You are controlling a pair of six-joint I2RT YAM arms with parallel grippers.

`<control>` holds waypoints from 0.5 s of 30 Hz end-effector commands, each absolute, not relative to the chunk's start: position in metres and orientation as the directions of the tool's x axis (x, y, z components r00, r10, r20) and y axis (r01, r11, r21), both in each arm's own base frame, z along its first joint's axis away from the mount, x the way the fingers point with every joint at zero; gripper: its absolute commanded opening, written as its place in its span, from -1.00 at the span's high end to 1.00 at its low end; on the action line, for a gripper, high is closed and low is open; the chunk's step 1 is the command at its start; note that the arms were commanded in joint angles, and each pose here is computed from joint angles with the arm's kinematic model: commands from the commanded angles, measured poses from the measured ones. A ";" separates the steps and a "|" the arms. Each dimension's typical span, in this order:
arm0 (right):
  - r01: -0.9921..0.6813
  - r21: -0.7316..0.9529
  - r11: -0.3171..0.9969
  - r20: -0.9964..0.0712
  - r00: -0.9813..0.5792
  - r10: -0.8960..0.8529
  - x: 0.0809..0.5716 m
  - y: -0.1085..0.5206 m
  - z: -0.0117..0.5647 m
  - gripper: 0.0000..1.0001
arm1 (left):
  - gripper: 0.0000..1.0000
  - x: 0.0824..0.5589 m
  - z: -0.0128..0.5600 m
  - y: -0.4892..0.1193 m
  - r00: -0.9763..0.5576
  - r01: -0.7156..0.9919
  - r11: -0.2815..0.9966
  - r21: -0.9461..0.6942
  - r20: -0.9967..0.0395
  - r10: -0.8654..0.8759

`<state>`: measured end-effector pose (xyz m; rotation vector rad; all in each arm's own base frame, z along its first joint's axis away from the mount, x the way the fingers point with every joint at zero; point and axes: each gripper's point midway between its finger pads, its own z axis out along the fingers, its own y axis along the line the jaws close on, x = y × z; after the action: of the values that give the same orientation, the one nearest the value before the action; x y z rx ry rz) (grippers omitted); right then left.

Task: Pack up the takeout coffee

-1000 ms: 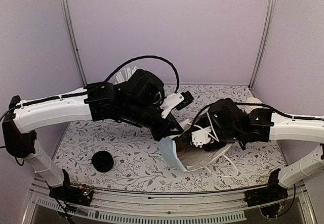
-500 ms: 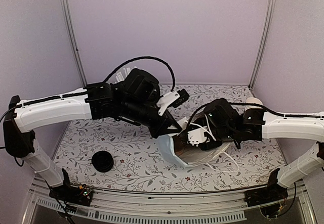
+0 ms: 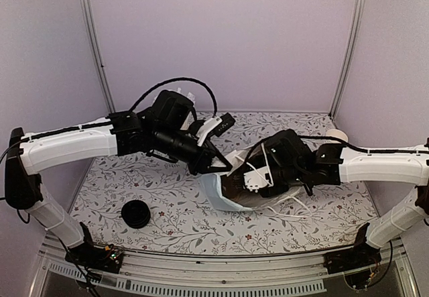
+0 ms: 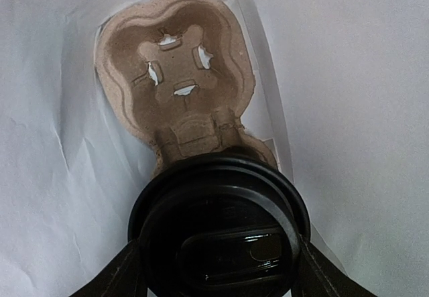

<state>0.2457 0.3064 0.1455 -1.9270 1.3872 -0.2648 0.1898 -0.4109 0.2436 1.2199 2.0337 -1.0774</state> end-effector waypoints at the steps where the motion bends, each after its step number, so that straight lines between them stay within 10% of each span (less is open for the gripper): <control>1: -0.765 -0.622 -0.164 -0.259 0.399 -0.880 0.244 0.312 0.154 0.34 | 1.00 0.184 0.262 -0.410 -0.482 0.874 0.165 -0.457 -0.770 0.419; 15: -0.844 -0.496 -0.203 -0.238 0.357 -0.903 0.226 0.309 0.156 0.33 | 1.00 0.159 0.274 -0.409 -0.579 0.752 -0.040 -0.658 -0.689 0.436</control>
<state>0.2353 0.3128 0.1565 -2.0319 1.4574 -0.1673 0.1737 -0.4095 0.2611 1.2238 2.0288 -1.4664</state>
